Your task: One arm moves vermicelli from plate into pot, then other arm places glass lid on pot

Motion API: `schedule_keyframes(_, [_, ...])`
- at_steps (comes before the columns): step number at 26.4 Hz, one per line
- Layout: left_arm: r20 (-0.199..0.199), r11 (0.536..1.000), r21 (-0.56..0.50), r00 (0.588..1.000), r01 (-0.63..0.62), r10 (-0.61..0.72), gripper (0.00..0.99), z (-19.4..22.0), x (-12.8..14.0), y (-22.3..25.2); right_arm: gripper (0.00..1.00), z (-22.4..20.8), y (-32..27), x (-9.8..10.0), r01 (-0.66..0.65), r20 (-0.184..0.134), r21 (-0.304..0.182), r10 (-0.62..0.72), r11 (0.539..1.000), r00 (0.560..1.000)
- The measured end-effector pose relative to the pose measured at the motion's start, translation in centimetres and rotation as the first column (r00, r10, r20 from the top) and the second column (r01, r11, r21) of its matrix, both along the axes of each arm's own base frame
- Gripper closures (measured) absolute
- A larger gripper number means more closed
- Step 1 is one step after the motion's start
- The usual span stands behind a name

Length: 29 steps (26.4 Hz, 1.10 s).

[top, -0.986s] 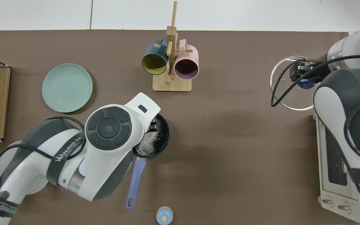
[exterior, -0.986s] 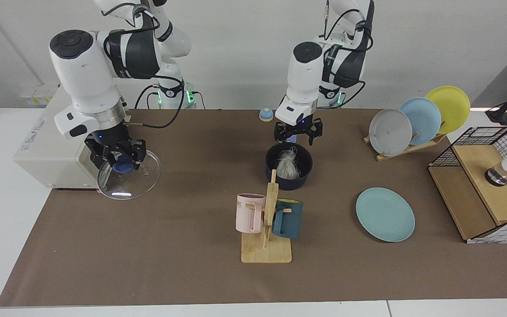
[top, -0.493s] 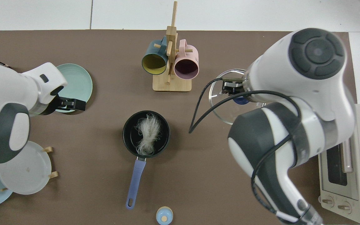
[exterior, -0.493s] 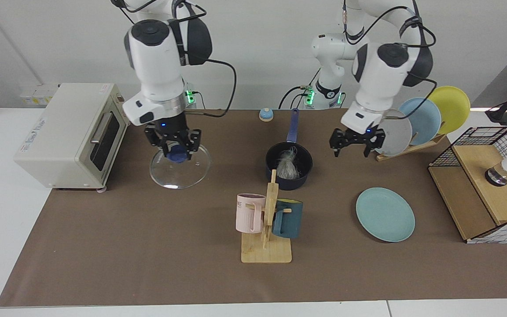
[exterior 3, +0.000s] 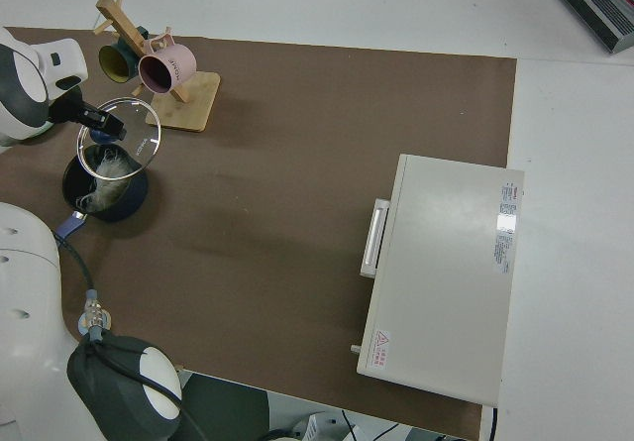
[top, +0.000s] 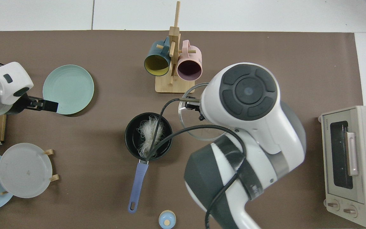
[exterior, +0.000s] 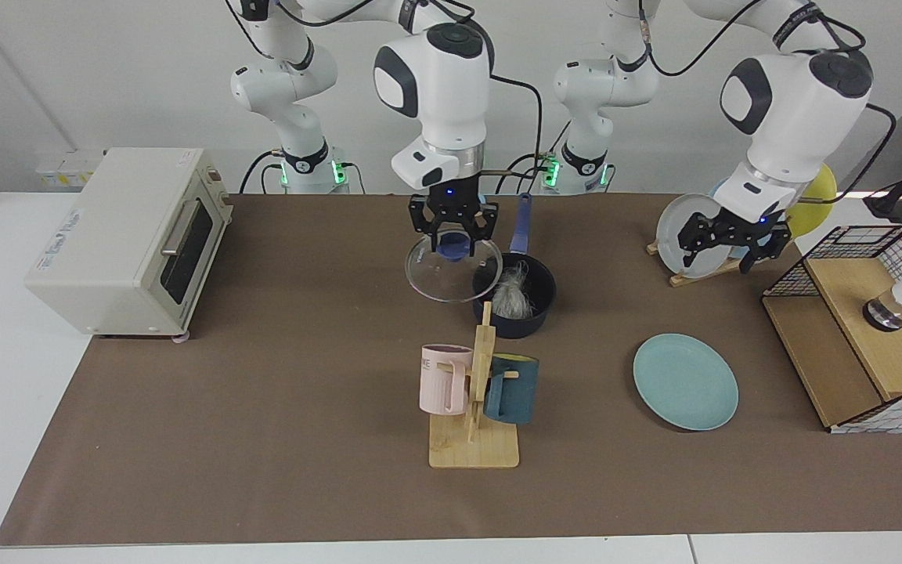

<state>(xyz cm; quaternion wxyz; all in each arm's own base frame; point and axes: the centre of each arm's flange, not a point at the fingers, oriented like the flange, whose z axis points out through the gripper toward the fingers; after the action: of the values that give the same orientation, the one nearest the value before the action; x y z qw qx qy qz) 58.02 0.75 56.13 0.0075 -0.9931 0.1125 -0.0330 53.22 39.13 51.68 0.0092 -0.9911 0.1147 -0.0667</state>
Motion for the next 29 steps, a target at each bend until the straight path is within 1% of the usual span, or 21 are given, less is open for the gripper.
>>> schedule_keyframes(2, [-0.005, 1.000, 0.011, 1.000, 0.005, -0.005, 0.000, 1.9, -0.3, -0.4, 0.36, -1.2, 2.0, -0.8, -0.001, 0.002, -0.022, 0.001, 1.000, 1.000])
schedule_keyframes(5, [-0.001, 1.000, 0.031, 1.000, 0.003, -0.003, 0.000, 4.4, -0.8, -1.7, 0.36, -3.6, 5.3, -2.0, -0.011, 0.002, -0.057, 0.011, 0.998, 1.000])
schedule_keyframes(8, [0.004, 0.999, 0.033, 1.000, 0.000, 0.000, 0.000, 5.4, -1.1, -3.1, 0.36, -5.6, 7.5, -2.8, -0.026, -0.004, -0.075, 0.025, 0.997, 1.000])
schedule_keyframes(11, [0.005, 0.999, 0.033, 1.000, -0.013, 0.012, 0.000, 5.5, -1.2, -3.8, 0.36, -6.5, 8.3, -2.8, -0.031, -0.007, -0.077, 0.030, 0.997, 1.000])
schedule_keyframes(17, [0.004, 0.998, 0.031, 0.999, -0.053, 0.053, 0.000, 5.3, -1.1, -3.4, 0.36, -7.4, 8.6, -1.8, -0.024, -0.004, -0.076, 0.024, 0.997, 1.000])
schedule_keyframes(24, [0.000, 0.996, 0.029, 0.996, -0.090, 0.090, 0.000, 5.3, -1.2, -3.1, 0.36, -10.1, 11.0, -2.7, -0.064, -0.006, -0.076, 0.064, 0.995, 0.998])
schedule_keyframes(29, [-0.001, 0.995, 0.028, 0.996, -0.094, 0.095, 0.000, 5.3, -1.2, -3.2, 0.36, -10.5, 11.3, -2.7, -0.066, -0.008, -0.077, 0.065, 0.995, 0.998])
